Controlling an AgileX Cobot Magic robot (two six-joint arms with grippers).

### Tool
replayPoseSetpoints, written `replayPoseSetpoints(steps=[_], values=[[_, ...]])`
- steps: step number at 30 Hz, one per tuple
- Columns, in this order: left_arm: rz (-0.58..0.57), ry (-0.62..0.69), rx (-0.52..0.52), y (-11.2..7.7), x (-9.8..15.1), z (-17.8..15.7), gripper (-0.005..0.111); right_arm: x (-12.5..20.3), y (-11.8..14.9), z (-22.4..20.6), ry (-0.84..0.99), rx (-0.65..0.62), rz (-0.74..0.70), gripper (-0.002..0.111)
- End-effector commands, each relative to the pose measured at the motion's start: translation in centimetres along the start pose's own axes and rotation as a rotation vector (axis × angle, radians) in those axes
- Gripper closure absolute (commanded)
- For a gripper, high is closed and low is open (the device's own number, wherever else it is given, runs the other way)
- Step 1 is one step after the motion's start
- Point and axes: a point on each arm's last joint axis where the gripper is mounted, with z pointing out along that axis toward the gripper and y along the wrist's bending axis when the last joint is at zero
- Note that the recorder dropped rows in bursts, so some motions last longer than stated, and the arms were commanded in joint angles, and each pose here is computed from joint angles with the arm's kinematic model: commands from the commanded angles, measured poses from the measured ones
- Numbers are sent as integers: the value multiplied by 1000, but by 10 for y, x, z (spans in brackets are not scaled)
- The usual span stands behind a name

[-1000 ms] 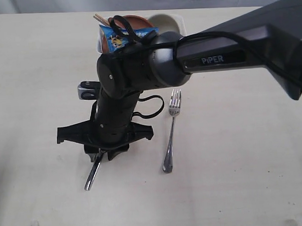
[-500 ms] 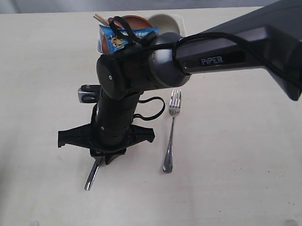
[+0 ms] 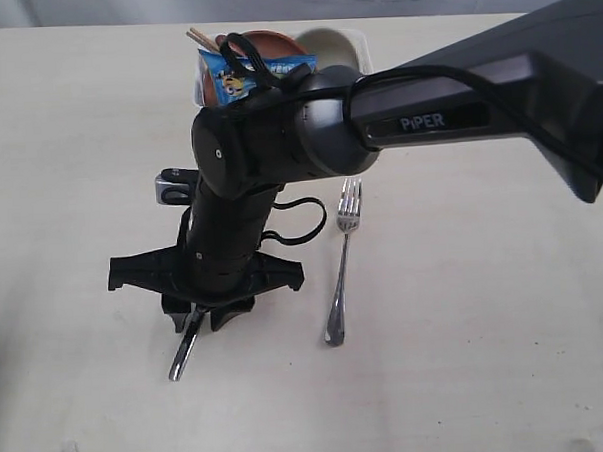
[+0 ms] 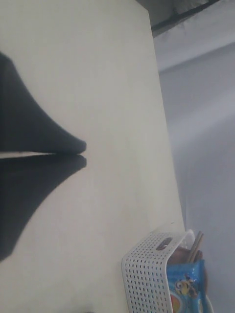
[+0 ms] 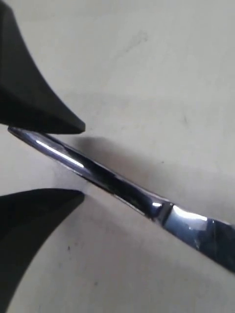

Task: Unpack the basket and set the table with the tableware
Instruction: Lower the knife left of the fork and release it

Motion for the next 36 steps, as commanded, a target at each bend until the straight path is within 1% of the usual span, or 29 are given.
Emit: replayPoseSetpoints(steps=[1, 5, 7, 12, 19, 24, 28, 30, 33, 36], values=[[-7, -10, 4, 0, 0, 0, 107, 0, 5, 5, 2, 9, -19, 72], [-7, -10, 4, 0, 0, 0, 107, -6, 13, 2, -1, -2, -29, 72], [-7, -10, 4, 0, 0, 0, 107, -6, 16, 3, 10, 14, -43, 73], [-7, -10, 4, 0, 0, 0, 107, -3, 2, 16, 89, 145, -53, 74], [-7, -10, 4, 0, 0, 0, 107, -1, -3, 20, 130, 185, -77, 74], [-7, -10, 4, 0, 0, 0, 107, -1, -3, 14, 159, 219, -133, 74], [-7, -10, 4, 0, 0, 0, 107, -3, 12, -13, 122, 158, -207, 74], [-7, -10, 4, 0, 0, 0, 107, -4, 19, -35, 49, 133, -253, 74], [-7, -10, 4, 0, 0, 0, 107, -5, 20, -66, -65, 156, -311, 75], [-7, -10, 4, 0, 0, 0, 107, 0, 17, -94, -177, 157, -348, 81]])
